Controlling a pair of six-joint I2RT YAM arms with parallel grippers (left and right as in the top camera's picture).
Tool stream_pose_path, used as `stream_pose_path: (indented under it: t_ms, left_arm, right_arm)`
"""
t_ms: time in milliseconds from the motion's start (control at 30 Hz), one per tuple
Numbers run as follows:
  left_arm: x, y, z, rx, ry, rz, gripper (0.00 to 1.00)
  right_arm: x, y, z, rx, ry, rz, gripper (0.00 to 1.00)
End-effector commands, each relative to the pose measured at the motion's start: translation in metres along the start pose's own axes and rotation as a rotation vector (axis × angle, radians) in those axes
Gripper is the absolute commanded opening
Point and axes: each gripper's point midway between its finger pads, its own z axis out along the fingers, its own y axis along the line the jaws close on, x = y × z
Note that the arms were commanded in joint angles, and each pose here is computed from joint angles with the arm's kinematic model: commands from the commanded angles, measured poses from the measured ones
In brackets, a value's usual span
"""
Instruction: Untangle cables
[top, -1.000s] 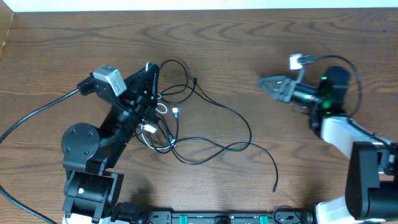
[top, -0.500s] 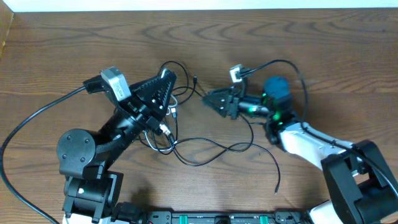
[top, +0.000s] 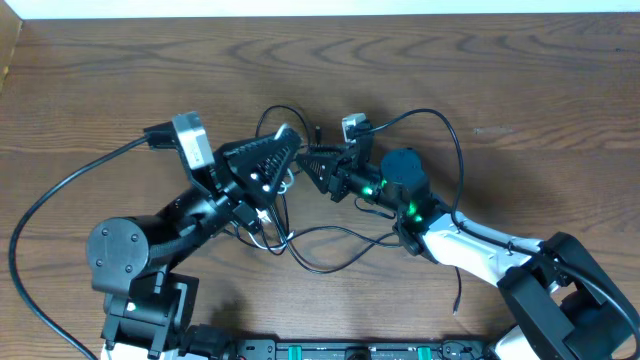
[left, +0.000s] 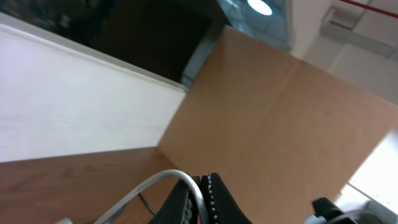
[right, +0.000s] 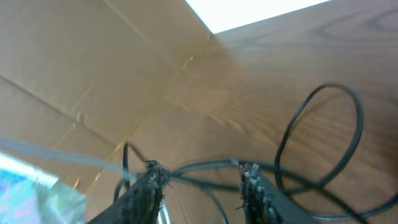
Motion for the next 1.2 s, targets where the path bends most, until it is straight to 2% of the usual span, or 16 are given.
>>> stream_pose_path:
  t_ms: [0,333,500,667,900,1167]
  left_arm:
    - [-0.001,-0.026,0.002,0.088,0.02,0.003,0.07]
    - [0.018,-0.038,0.03,0.185,0.064,-0.031,0.07]
    - [0.016,-0.051,0.039,0.264,0.041,-0.001,0.07]
    - [-0.001,-0.053,0.041,0.261,-0.047,0.042,0.07]
    - [-0.034,-0.054,0.033,0.236,-0.209,0.154,0.07]
    - [-0.066,-0.035,0.018,0.155,-0.315,0.24,0.07]
  right_arm:
    - [-0.016,0.001,0.001,0.038,-0.078,-0.03,0.36]
    - [-0.001,0.009,0.007,0.035,-0.053,-0.031,0.32]
    - [0.025,-0.001,0.013,0.077,0.022,-0.016,0.3]
    - [0.06,-0.021,0.019,0.123,0.108,0.002,0.29]
    - [0.111,-0.049,0.022,0.159,0.251,0.049,0.23]
    - [0.124,-0.062,0.019,0.197,0.291,0.068,0.22]
